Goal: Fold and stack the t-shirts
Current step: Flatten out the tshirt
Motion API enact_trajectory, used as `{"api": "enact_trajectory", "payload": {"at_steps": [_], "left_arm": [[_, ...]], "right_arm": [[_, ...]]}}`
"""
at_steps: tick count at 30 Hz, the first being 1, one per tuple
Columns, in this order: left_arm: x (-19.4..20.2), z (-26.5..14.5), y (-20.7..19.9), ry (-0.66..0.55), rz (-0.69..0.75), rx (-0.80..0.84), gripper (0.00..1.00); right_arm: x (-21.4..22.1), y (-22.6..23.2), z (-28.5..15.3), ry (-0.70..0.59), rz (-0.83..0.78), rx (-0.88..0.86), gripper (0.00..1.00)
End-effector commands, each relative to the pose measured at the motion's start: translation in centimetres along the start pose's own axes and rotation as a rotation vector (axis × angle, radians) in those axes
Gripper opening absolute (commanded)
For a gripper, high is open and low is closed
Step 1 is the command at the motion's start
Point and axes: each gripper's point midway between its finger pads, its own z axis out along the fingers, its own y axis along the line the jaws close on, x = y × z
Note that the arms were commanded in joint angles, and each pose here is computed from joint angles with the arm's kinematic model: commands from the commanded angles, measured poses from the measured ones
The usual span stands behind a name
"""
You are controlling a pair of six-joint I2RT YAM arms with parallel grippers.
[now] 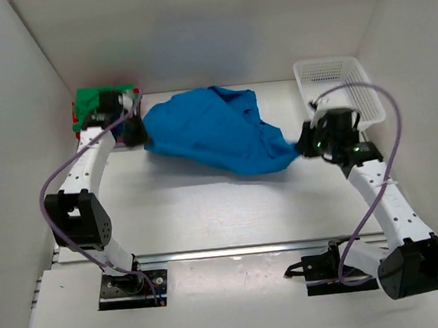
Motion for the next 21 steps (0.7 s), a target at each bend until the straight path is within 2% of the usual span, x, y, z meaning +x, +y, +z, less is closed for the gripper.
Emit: {"api": "enact_trajectory", "payload": {"at_steps": [1,3,5,9,15,18,21], "left_arm": [[9.2,-1.3,4.9,0.165,-0.095,-0.062,0.00],[15.2,-1.0,5.9,0.214,-0.114,-0.066,0.00],[18.8,-1.2,6.5,0.242,-0.109,-0.073,0.00],[23.7,-3.0,7.3,0.255,-0.136,-0.080,0.00],[26.3,-4.2,10.6,0.256,-0.118,-0.217,0.02],[26.5,-4.1,10.6,0.275,-0.130,-0.248,0.05],[28.1,-4.5,10.5,0.336,-0.131,-0.263,0.01]], "right_arm": [[7.1,1.9,-1.2,0.151,0.115,-0.011,0.01],[10.3,1.9,-1.9,0.219,0.173,0.008,0.00],[14.6,2.2,-2.9,0.318,0.256,0.007,0.00],[17.6,2.4,-4.4,0.380,0.312,0.037,0.00],[21.8,2.5,-5.4,0.478,0.334,0.059,0.00],[21.4,2.4,-5.3,0.484,0.317,0.079,0.00],[21.4,1.6,-5.1,0.516,0.301,0.105,0.00]]}}
